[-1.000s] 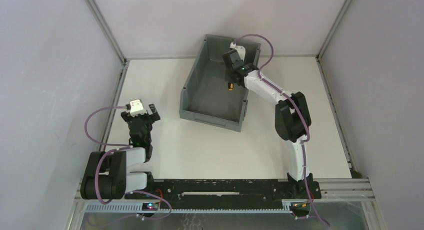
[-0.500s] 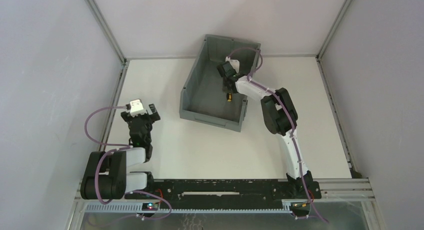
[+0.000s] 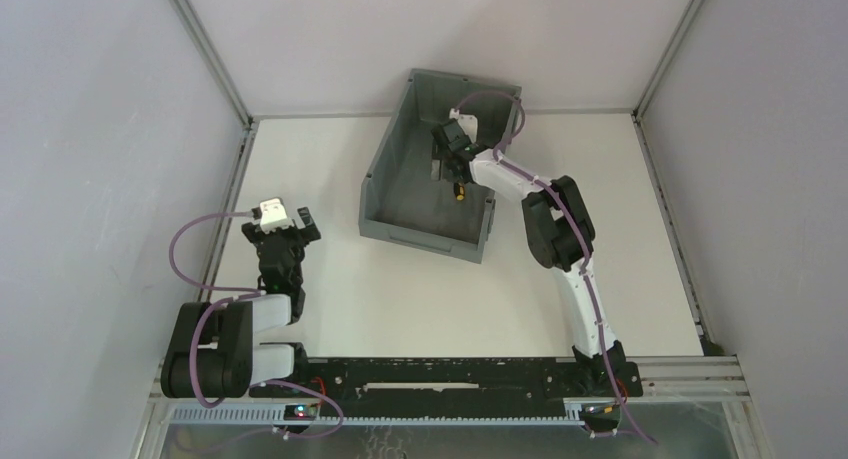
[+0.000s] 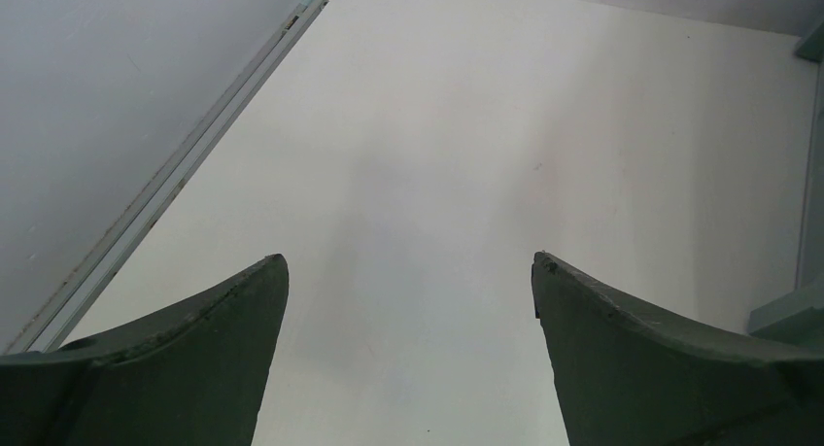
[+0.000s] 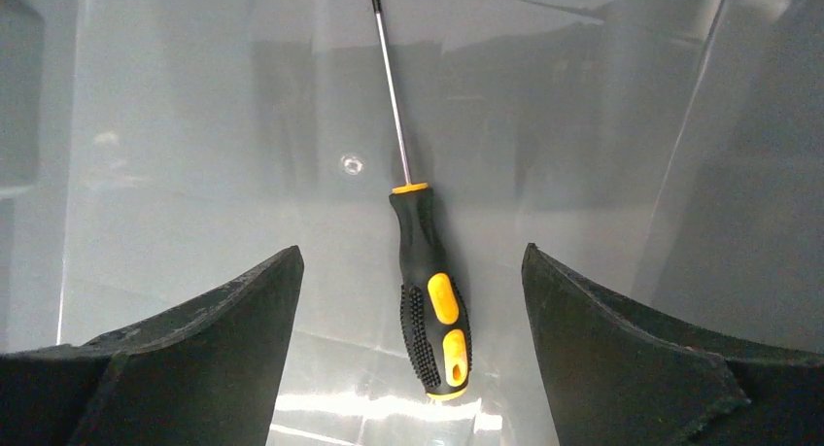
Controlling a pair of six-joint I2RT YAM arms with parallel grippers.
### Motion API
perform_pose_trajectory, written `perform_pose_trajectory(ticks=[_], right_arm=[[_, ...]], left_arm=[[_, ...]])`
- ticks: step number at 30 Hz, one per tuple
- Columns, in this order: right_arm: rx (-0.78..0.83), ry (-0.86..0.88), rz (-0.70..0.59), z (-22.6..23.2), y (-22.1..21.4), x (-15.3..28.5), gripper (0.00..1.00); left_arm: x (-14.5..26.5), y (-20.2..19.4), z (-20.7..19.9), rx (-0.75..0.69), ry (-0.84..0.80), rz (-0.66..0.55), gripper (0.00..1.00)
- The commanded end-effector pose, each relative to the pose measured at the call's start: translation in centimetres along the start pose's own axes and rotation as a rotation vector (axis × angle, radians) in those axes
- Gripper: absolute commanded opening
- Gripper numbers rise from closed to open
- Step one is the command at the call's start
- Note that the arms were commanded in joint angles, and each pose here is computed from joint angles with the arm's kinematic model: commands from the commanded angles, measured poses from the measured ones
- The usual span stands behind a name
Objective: Put the screwdriver in the bin
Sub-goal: Place the screwdriver in the bin, then reset both arms
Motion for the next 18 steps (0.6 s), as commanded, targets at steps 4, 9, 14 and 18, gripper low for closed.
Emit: perform_pose_trajectory(ticks=[4,9,14,18], right_arm=[[-0.003,0.075,-0.148,2.9,5.5,6.7,0.91],[0.008,0.097,-0.203,3.6,7.4,10.2,0.92],[0.021,0.132,-0.256,4.0,9.3,14.2,1.00],[0.040,0.193,-0.293,4.5,11.3,17.7,1.00]], left_arm=[[-0.7,2.1,0.1,-0.004,0.017,-0.067,1.00],[-0.7,2.2,0.1,-0.003,0.016,-0.068,1.00],[-0.7,2.1,0.1,-0.004,0.016,-0.067,1.00],[-0.7,2.1,0.1,-0.004,0.016,-0.067,1.00]])
Point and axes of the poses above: each gripper's point midway between its finger pads, its own x axis back along the fingers, its own z axis along the line the jaws close on, y = z × x, the point moved 4 cm from there along x, back along the fingers, and after that the axes turned 9 degrees about -x, right-handed, at the moved point
